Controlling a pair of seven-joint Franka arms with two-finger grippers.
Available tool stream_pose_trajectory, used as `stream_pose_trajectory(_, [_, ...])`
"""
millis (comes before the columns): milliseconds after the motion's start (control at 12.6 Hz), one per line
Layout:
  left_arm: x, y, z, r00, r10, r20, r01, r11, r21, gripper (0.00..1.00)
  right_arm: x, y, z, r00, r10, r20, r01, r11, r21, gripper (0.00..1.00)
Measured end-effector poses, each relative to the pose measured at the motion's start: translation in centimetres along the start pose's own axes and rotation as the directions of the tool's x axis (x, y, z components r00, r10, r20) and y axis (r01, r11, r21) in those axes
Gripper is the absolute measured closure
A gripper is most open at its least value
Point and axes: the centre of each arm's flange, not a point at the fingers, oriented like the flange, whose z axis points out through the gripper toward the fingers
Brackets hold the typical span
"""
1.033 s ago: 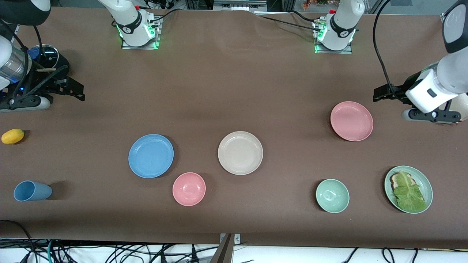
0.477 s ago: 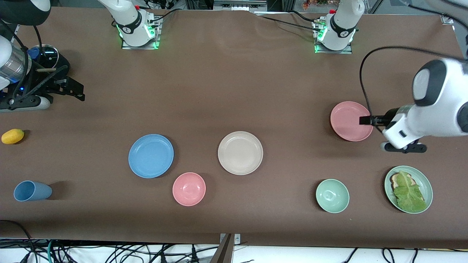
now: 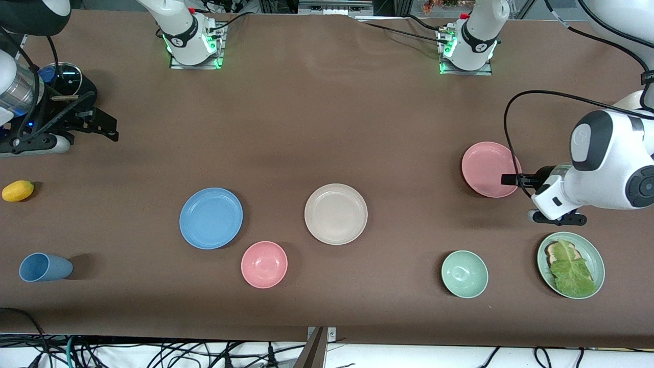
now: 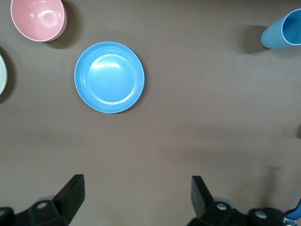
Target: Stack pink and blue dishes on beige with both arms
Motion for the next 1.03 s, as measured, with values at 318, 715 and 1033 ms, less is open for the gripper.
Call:
stream_pose_trajectory(318, [-0.8,-7.8,5.1,0.994,0.081,-0.078,-0.09,0.989,-0.114,0.0,0.0,0.0,0.0,1.0,0.0,0.0,0.0,1.0,0.0,0.0])
stream_pose_trajectory(715, [-2.4,-11.4,11.0,0.972,0.166,-0.169,-0.194,0.968,-0.162,0.0,0.0,0.0,0.0,1.0,0.0,0.0,0.0,1.0,0.0,0.0])
stream_pose_trajectory(1033, [-3.6,-12.3,13.0,0.95,0.223,-0.217,-0.257,0.956,-0.144,0.0,0.0,0.0,0.0,1.0,0.001,0.0,-0.001,1.0,0.0,0.0])
